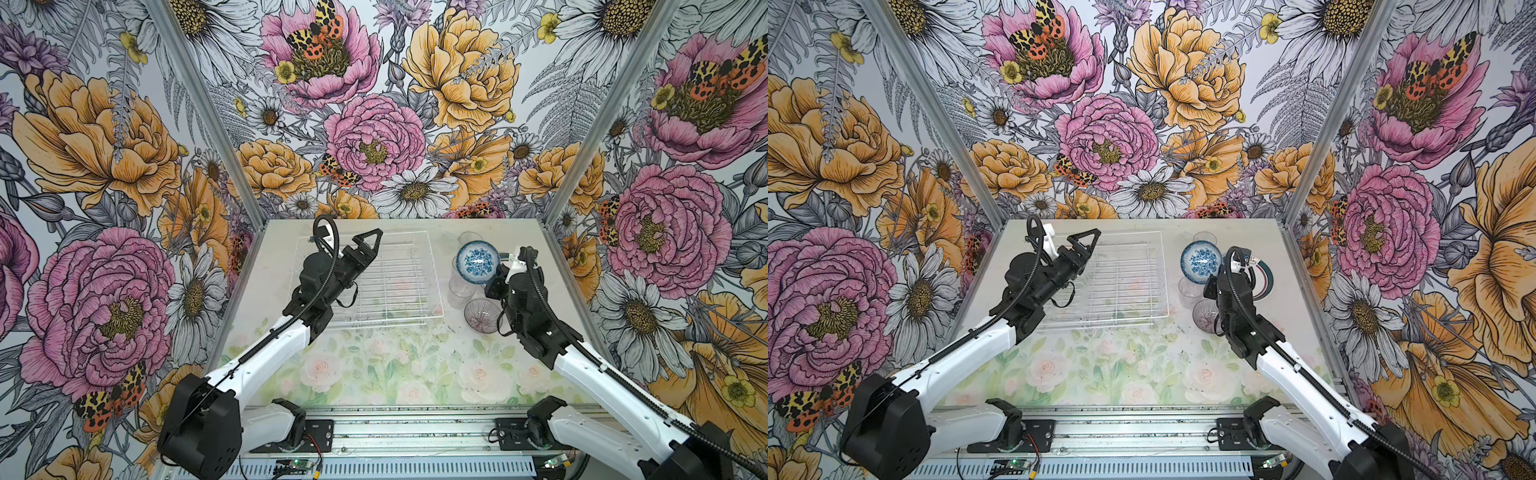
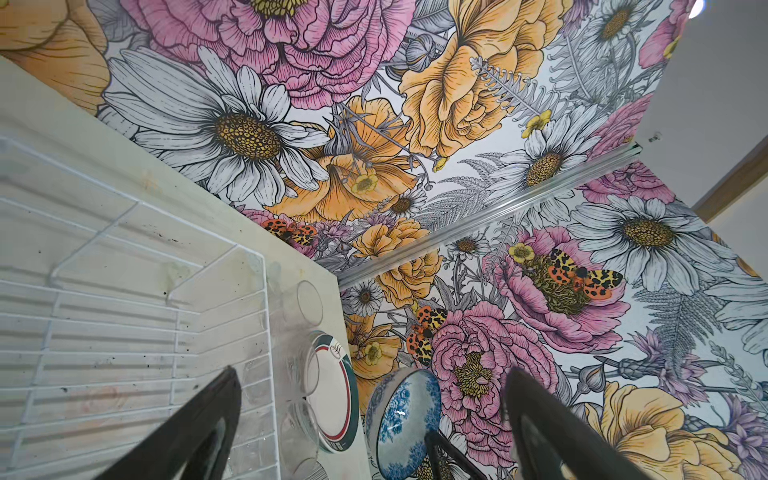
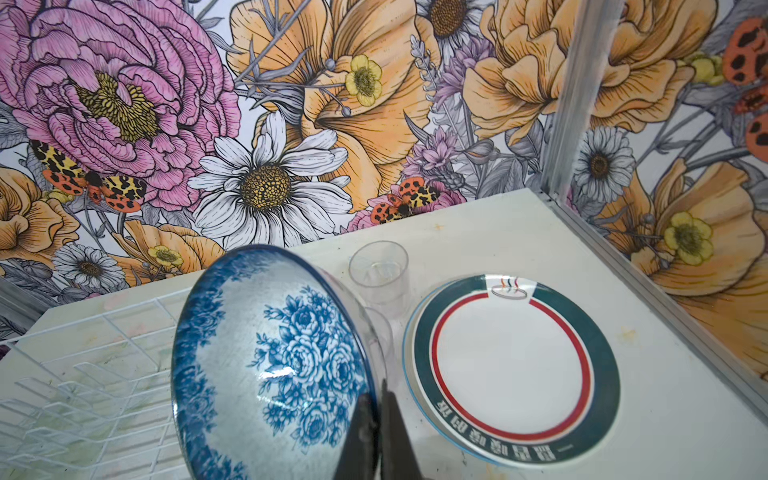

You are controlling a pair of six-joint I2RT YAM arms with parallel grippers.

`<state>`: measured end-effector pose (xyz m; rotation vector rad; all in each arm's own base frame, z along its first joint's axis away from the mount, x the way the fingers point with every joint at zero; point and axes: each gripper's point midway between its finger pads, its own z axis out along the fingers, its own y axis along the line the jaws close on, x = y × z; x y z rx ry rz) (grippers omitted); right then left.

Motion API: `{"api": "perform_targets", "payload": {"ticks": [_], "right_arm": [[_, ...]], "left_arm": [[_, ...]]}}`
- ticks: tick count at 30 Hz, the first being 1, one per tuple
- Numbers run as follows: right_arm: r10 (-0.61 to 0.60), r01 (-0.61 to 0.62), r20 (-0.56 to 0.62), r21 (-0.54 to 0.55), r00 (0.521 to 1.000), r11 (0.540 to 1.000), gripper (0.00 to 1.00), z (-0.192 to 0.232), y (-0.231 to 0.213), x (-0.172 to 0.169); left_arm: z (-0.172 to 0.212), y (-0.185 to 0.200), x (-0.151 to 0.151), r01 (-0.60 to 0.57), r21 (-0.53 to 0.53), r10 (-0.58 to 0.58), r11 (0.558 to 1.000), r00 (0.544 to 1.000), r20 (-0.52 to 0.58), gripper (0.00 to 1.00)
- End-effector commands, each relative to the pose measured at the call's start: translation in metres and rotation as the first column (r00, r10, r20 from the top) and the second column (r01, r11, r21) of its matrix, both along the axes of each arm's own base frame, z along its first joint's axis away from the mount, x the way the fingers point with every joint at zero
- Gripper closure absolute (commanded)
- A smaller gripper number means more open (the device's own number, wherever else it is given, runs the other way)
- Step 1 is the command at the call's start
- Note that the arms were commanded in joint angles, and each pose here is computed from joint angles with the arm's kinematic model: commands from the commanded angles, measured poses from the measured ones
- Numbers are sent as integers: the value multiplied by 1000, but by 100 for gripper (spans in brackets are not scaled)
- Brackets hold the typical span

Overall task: Unload the mixed dishes from the dish rack
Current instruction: 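Carry the floral bowl with the right gripper and set it beside the glasses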

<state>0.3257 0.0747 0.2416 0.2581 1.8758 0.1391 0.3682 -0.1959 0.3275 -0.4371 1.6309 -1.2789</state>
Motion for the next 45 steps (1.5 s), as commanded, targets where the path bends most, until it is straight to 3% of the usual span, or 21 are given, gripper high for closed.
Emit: {"api": "perform_targets", "payload": {"ticks": [1, 15, 36, 42, 45], "right_arm": [[-5, 10, -65, 80, 998, 997, 100, -19, -6, -15], [38, 14, -249, 207, 968, 978, 100, -96, -7, -42], [-38, 126, -363, 222, 931, 967, 100, -139, -22, -54], [-70, 160, -364, 224, 929, 961, 74, -140, -30, -54], [-71, 157, -350, 226, 934, 961, 47, -134, -32, -53]], "left_arm": [[-1, 14, 3, -62, 62, 61, 996, 998, 15, 1], [-9, 9, 8, -36, 59, 36, 998, 999, -7, 1], [-16, 1, 11, -11, 50, 12, 999, 1000, -16, 1], [-15, 3, 10, -17, 55, 17, 998, 1000, -10, 1], [-16, 5, 11, -28, 69, 28, 997, 1000, -12, 1]]}}
